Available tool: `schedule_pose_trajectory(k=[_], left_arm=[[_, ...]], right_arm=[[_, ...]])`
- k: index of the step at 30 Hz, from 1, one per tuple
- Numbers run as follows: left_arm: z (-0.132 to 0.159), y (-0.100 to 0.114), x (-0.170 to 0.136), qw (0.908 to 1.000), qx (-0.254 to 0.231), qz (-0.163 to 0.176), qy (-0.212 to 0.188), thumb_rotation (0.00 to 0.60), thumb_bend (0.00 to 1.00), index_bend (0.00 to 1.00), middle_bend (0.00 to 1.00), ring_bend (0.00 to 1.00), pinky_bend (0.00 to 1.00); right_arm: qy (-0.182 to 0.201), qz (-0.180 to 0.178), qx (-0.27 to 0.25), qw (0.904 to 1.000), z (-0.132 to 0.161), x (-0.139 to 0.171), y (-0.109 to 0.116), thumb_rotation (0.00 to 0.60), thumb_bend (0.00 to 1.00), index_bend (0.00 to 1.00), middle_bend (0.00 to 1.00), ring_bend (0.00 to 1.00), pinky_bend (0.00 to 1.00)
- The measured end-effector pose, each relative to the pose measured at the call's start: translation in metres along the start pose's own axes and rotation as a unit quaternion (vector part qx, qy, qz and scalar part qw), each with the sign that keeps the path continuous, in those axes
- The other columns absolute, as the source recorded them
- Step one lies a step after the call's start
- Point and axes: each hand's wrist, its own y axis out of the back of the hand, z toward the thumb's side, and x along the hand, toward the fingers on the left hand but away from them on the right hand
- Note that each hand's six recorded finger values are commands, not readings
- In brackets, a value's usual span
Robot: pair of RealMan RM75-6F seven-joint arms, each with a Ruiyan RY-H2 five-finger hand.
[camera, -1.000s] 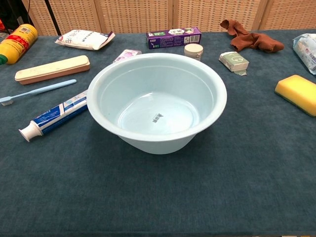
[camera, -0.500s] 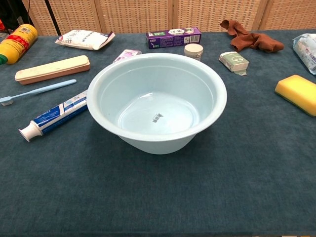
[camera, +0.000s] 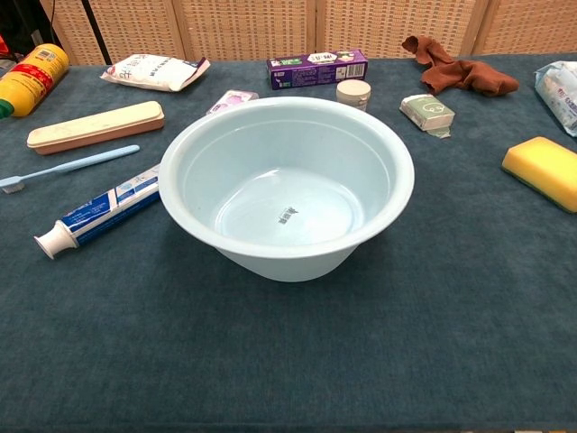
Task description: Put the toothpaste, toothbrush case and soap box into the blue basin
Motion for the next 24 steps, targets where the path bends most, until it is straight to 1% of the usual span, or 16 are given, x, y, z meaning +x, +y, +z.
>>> schedule_pose_trajectory(k=[4, 9, 17, 24], left_arm=[[-0.003, -0.002, 0.009, 0.9998, 0.003, -0.005, 0.021, 0.6, 0.31, 0.0, 0.0, 0.0, 0.02], [-0.002, -0.001, 0.025, 0.999, -0.007, -0.015, 0.041, 0.6, 0.31, 0.0, 0.0, 0.0, 0.02], [0.002, -0.008, 0.051, 0.9953, -0.037, -0.051, 0.074, 0.6, 0.31, 0.0, 0.0, 0.0, 0.02], [0.006, -0.022, 0.068, 0.9884, -0.062, -0.091, 0.104, 0.6, 0.31, 0.0, 0.0, 0.0, 0.02]], right_arm=[[0.001, 0.001, 0.001, 1.0, 0.0, 0.0, -0.001, 0.6, 0.13, 0.0, 0.0, 0.0, 0.0], [0.001, 0.001, 0.001, 1.0, 0.001, 0.0, -0.001, 0.6, 0.13, 0.0, 0.0, 0.0, 0.0], [0.003, 0.0, 0.0, 1.0, 0.001, 0.0, 0.0, 0.6, 0.13, 0.0, 0.0, 0.0, 0.0], [0.004, 0.0, -0.001, 1.0, 0.001, 0.0, 0.0, 0.6, 0.13, 0.0, 0.0, 0.0, 0.0]])
